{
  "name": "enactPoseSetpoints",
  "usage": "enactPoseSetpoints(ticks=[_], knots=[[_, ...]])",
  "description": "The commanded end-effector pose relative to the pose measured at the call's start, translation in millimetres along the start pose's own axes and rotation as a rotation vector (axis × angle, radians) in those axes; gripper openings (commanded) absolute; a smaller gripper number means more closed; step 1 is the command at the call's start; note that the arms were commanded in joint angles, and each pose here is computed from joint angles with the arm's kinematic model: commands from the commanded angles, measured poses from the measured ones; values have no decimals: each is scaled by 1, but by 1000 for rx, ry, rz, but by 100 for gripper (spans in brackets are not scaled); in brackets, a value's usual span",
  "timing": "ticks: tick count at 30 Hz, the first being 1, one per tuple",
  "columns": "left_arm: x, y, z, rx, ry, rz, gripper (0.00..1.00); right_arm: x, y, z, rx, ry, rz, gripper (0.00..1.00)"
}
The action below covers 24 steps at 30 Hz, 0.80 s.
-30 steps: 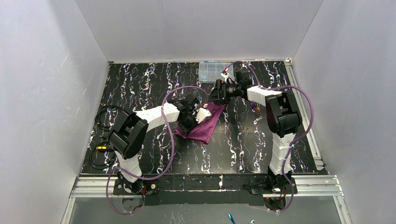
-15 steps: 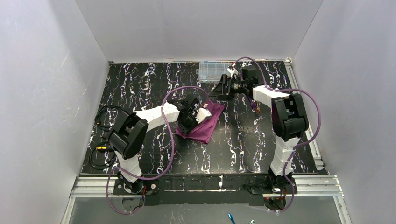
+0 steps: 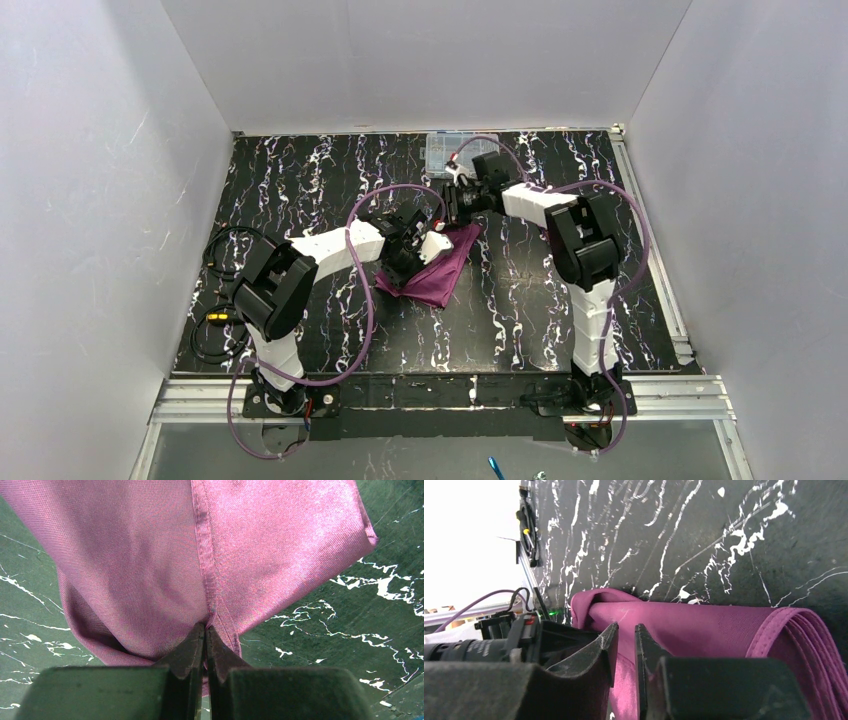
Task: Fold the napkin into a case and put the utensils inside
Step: Smooth out the 2/3-rectangle-folded napkin at the center of the board.
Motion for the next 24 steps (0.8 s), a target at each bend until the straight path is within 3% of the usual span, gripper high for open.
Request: enactPoseSetpoints(ticks=[1, 10, 16, 17, 19, 21, 24], knots=[[11, 1, -8, -13, -33, -4, 0, -11, -16, 2, -42, 4, 25, 25], [8, 0, -5, -16, -22, 3, 0, -30, -73, 23, -167, 40, 66, 22], [8, 0, -7, -14, -22, 6, 0, -27, -65, 21, -159, 24, 13, 23], [11, 0, -10, -8, -27, 10, 3, -25, -62, 18, -152, 22, 11, 24], [23, 1, -21, 12, -52, 21, 21, -23, -57, 13, -134, 18, 14, 24], [43, 0, -37, 65, -97, 69, 34, -22, -54, 12, -132, 13, 10, 25], [75, -1, -56, 151, -160, 160, 40, -21, -47, 11, -122, 4, -2, 25]])
Point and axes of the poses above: each gripper's point midway between its finger pads, its own x axis back along the fingers, its own y axis along the line the jaws close on, z = x × y, the point moved 4 cm from there along x, back along the fingers
